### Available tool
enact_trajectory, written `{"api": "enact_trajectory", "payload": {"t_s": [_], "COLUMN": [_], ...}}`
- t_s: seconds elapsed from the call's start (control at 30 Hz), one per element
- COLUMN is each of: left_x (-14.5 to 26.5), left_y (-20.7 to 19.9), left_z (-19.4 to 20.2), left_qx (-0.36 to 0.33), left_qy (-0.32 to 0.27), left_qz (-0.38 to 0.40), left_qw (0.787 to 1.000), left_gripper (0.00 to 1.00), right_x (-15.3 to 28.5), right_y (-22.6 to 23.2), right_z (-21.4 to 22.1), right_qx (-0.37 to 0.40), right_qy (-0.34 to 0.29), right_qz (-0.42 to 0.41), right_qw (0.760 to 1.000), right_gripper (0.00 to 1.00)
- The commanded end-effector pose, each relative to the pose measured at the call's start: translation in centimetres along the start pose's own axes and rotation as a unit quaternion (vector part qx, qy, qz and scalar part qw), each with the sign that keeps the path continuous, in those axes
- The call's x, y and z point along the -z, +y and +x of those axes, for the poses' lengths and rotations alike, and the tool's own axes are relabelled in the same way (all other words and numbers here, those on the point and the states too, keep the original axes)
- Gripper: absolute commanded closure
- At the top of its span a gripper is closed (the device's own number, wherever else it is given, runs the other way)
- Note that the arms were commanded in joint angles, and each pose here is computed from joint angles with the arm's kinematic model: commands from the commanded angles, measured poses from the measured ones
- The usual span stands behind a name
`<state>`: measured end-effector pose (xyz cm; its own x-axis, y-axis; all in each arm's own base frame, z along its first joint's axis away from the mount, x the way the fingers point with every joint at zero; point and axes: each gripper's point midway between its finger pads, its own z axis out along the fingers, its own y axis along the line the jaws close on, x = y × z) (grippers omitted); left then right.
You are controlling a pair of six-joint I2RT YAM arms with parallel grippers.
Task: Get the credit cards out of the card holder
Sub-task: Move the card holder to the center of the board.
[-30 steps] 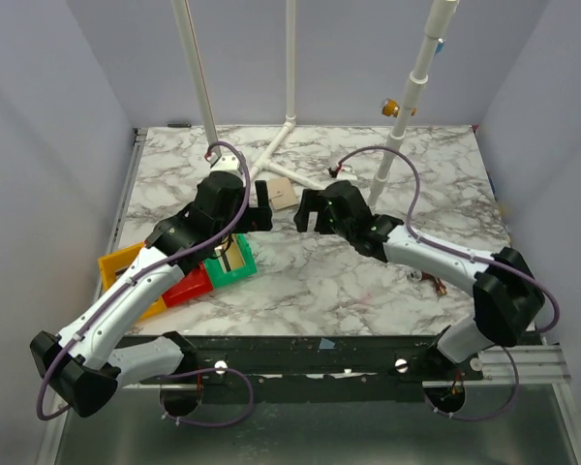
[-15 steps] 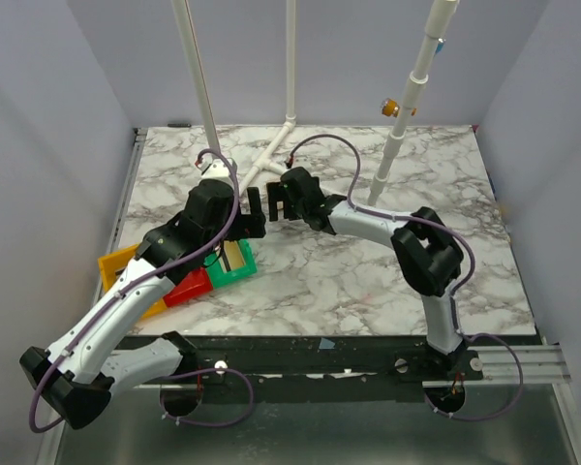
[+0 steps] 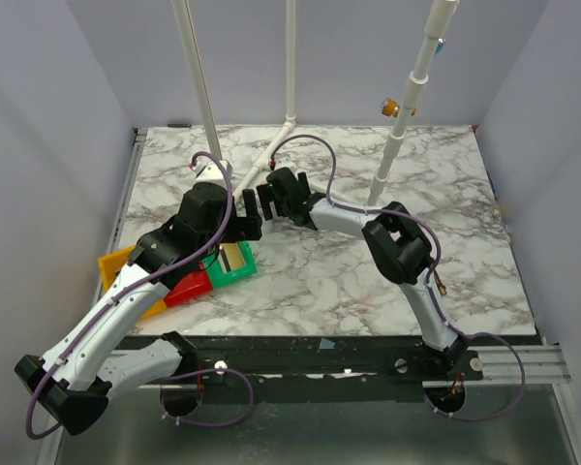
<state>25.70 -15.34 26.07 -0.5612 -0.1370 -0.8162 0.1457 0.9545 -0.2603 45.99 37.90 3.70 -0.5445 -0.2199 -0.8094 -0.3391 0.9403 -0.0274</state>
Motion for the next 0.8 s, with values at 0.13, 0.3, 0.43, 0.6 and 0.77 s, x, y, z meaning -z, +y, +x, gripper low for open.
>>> {"api": "enact_trajectory", "payload": {"t_s": [0.13,0.3,0.43,0.6,0.77], "left_x": [0.4,0.3,0.5,1.0,1.1], "left_y": [1.0,0.9,1.0,1.3,1.6], "left_z": [0.2,0.3,0.3,0.1,0.1], "left_qx": [-0.008,-0.009,-0.008,-0.011,-0.013], "left_qy": [0.003,0.007,0.007,0.001,0.000], "left_qz": [-0.017,-0.015,-0.016,-0.019,-0.023], "left_qw": [1.000,1.000,1.000,1.000,1.000], "left_gripper": [0.01,0.01,0.01,0.01,0.01], "right_x": [0.8,0.7,-1.1,-2.7,-3.9], "right_y": [-1.1,-0.9,-0.8,-1.1,-0.2], "right_z": [-1.3,-2.5,-2.1,-1.6,-0.5], "right_qx": [0.019,0.047,0.060,0.065,0.080], "right_qy": [-0.014,-0.034,-0.024,-0.017,0.000], "right_qz": [0.026,0.014,-0.010,-0.024,-0.047], "right_qw": [0.999,0.998,0.998,0.997,0.996], "right_gripper": [0.00,0.00,0.00,0.00,0.00]}}
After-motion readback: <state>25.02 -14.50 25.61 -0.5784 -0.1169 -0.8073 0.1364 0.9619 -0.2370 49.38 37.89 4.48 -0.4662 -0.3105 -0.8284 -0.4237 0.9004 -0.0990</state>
